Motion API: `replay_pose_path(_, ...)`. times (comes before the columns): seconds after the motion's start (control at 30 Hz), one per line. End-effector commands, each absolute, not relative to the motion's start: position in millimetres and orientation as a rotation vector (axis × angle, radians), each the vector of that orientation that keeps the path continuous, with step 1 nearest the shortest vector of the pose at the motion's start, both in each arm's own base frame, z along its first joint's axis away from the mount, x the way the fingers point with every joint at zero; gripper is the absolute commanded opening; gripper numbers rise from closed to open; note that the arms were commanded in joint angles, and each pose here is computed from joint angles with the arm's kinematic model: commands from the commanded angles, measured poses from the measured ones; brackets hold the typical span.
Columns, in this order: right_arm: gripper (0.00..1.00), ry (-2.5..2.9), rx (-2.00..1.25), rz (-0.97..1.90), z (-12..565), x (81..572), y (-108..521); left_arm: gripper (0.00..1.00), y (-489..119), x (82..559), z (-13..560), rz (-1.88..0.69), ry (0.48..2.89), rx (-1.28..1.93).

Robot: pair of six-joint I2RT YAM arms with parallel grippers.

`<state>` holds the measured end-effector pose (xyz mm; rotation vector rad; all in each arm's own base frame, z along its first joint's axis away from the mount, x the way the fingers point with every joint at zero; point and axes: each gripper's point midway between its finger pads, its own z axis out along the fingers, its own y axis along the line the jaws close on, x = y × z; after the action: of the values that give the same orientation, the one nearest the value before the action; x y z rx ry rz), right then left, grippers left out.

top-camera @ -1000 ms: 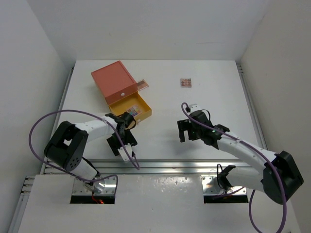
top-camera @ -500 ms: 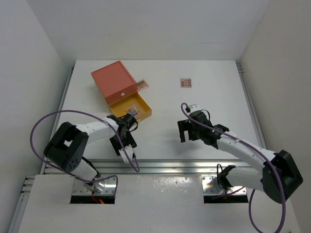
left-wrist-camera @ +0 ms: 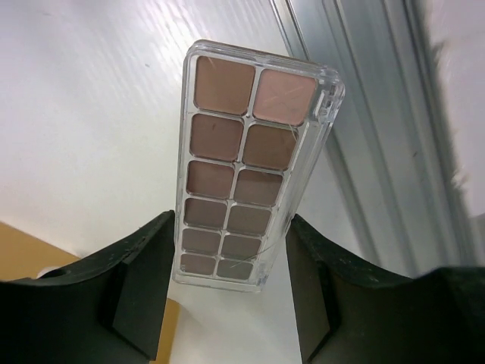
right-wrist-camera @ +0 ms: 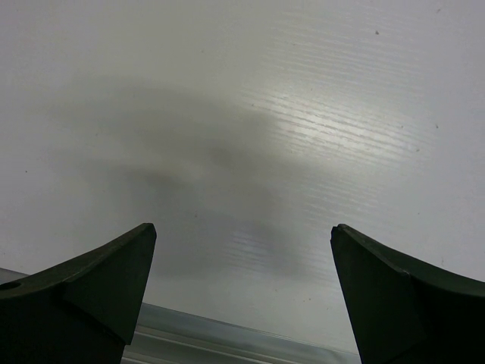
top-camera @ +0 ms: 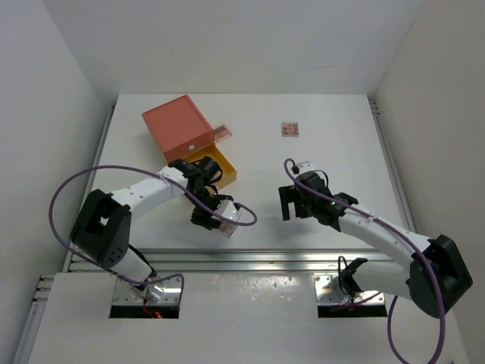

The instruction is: Organize the makeup

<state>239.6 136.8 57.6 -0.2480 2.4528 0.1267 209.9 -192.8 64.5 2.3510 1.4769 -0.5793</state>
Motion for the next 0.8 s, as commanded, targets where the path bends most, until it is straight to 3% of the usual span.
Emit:
replay_pose_path(0.0,0.99,2.378,-0.184,0.156,84.2,258.7,143.0,0.19,-208.6,196.1,97.6,-0.758,1.684,2.111)
replay_pose_path(0.17,0.99,2.374,-0.181,0.164,87.2,262.7,144.2,0.17,-213.7,229.9,129.0,-0.738,1.908,1.785)
replay_pose_path(0.33,0.99,2.366,-0.158,0.176,87.8,268.1,144.7,0.17,-212.0,297.8,169.4,-0.512,2.004,1.454)
replay_pose_path(0.53,0.99,2.378,-0.155,0.199,87.2,273.7,147.5,0.17,-179.6,363.7,162.4,-0.259,2.119,1.191)
replay_pose_path(0.77,0.99,2.385,-0.138,0.213,86.5,281.0,144.9,0.17,-153.7,399.0,119.9,-0.055,2.226,1.147)
